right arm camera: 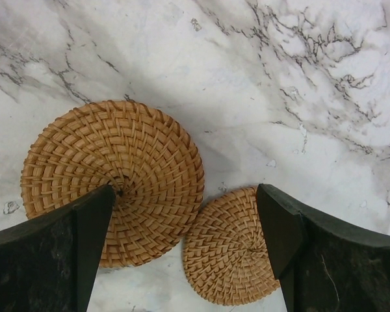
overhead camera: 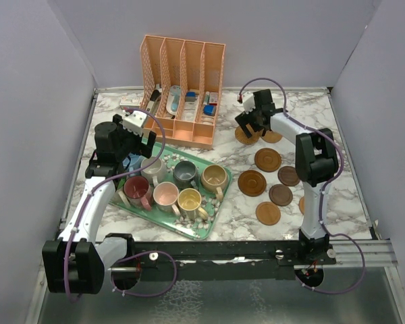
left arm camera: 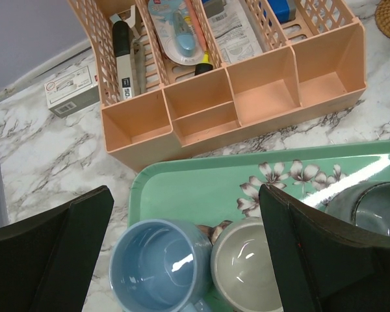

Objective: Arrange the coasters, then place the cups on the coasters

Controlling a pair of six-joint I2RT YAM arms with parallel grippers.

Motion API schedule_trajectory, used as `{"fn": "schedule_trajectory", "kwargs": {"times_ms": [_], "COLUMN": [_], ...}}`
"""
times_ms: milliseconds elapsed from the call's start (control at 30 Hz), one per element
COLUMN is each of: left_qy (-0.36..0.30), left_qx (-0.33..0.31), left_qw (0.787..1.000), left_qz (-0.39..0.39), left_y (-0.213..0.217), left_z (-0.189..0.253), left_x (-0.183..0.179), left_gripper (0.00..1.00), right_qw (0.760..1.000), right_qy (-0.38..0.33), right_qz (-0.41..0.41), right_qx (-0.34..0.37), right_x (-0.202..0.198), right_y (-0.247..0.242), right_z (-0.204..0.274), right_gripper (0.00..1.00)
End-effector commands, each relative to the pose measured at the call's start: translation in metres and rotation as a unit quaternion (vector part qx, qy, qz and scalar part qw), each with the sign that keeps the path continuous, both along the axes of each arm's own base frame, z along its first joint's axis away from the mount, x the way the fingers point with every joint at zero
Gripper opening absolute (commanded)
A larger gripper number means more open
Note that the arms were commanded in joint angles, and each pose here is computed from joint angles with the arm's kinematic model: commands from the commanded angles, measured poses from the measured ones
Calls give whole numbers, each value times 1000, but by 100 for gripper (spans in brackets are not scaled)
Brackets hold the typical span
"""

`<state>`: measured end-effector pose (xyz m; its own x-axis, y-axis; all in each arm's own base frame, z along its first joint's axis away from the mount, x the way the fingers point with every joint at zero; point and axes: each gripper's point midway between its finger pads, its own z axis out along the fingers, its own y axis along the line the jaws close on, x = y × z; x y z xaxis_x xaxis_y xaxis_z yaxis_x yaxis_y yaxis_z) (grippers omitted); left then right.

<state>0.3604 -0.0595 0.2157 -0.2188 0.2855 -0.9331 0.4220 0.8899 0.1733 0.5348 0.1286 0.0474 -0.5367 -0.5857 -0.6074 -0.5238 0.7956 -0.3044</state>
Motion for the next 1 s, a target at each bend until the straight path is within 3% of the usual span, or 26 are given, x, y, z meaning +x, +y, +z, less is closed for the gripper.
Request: {"fn": "schedule_trajectory", "kwargs": {"times_ms": [0, 267, 700, 967], "left_qy": [-1, 4, -2, -4], "left_qx": [5, 1, -11, -17], "left_qw": [1000, 1000, 1000, 999], "left_qz": [-5, -11, -29, -39], "left_y": [-1, -4, -11, -15], "left_z": [-5, -8, -1, 1], "left_x": [2, 0, -4, -6], "left_gripper": [99, 99, 99, 99], "right_qw": [999, 997, 997, 996], "right_qy": [5, -2, 62, 85], "right_qz": [18, 28, -7, -22], "right_qx": [40, 70, 49, 33], "right_x": [-8, -34, -115, -127], "right_y": [12, 12, -53, -70], "right_z": [35, 64, 30, 5], "right_gripper": [92, 93, 92, 90]}}
